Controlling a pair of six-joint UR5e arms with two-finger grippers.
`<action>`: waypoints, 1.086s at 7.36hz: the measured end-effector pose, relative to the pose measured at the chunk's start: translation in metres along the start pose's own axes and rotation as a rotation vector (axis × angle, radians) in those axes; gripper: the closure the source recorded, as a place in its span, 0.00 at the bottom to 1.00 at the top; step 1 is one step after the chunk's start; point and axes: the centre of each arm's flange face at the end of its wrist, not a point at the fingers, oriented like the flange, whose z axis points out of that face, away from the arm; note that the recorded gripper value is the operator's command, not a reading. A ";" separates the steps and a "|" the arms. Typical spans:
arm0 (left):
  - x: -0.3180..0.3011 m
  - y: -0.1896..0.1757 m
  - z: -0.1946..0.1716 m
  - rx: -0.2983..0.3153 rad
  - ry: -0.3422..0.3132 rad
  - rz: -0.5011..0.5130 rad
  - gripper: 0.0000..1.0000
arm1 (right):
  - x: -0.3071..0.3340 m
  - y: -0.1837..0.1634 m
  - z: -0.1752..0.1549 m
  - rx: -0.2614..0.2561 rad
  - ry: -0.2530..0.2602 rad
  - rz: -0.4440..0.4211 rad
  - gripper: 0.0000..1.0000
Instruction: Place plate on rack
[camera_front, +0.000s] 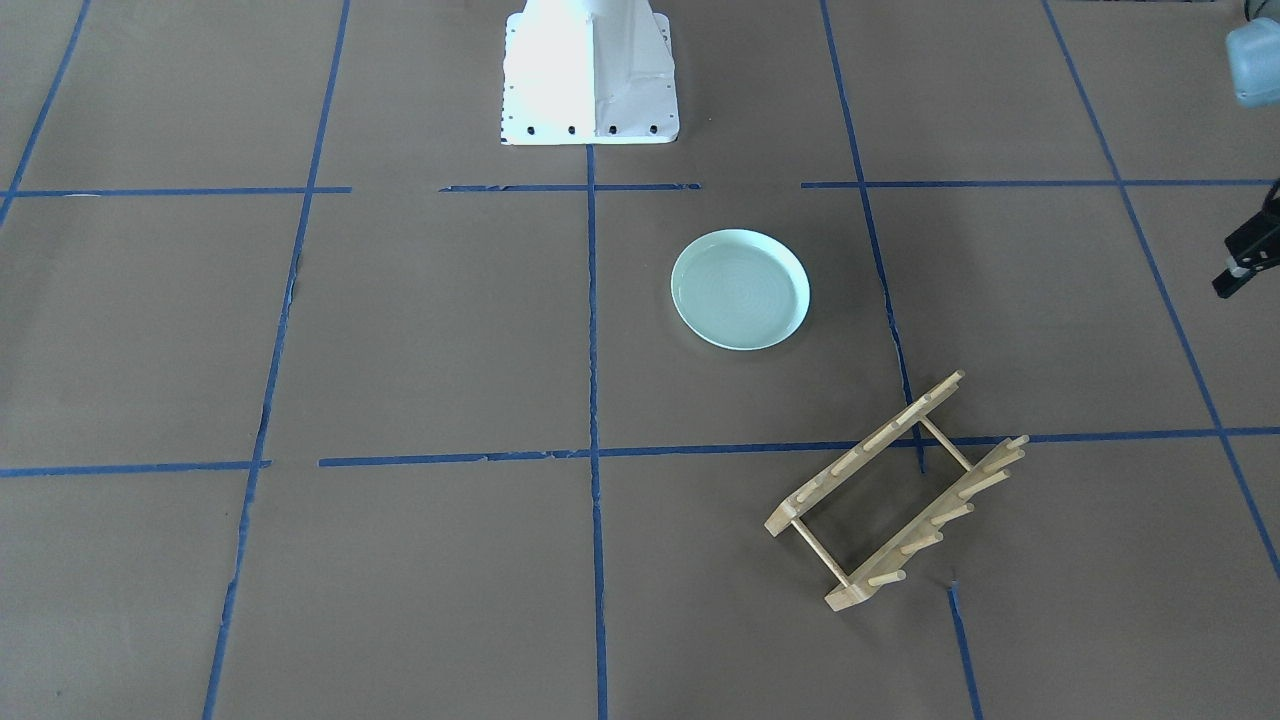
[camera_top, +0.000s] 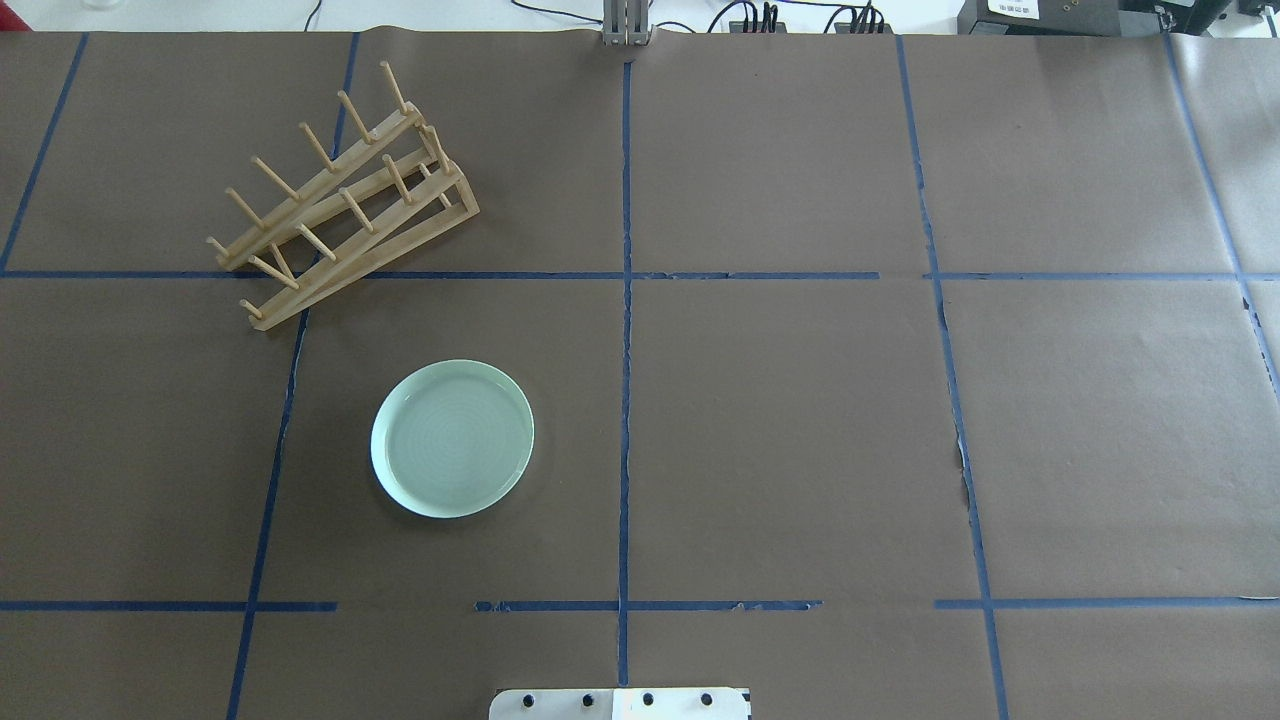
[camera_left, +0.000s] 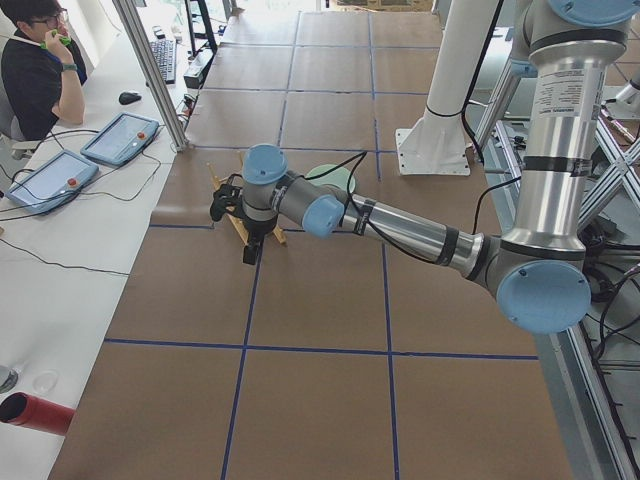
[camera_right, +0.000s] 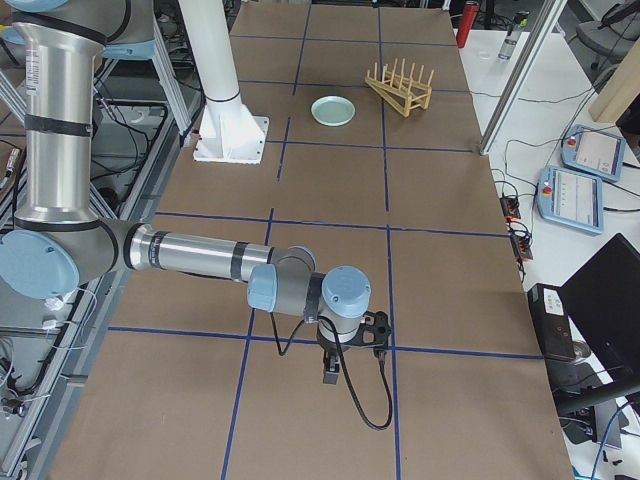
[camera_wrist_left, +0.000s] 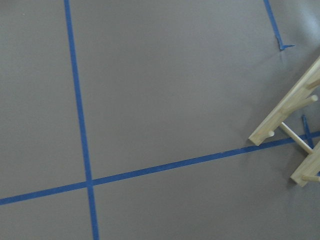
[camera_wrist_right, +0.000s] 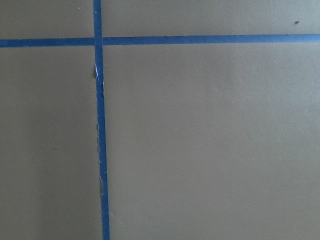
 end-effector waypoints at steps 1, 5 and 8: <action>0.059 -0.008 0.013 -0.001 0.018 -0.065 0.00 | 0.000 0.000 0.000 0.000 0.000 -0.001 0.00; 0.300 -0.030 0.086 -0.137 -0.030 -0.333 0.00 | 0.000 0.000 0.000 0.000 0.000 -0.001 0.00; 0.414 -0.014 0.155 -0.197 -0.130 -0.467 0.00 | 0.000 0.000 -0.001 0.001 0.000 -0.001 0.00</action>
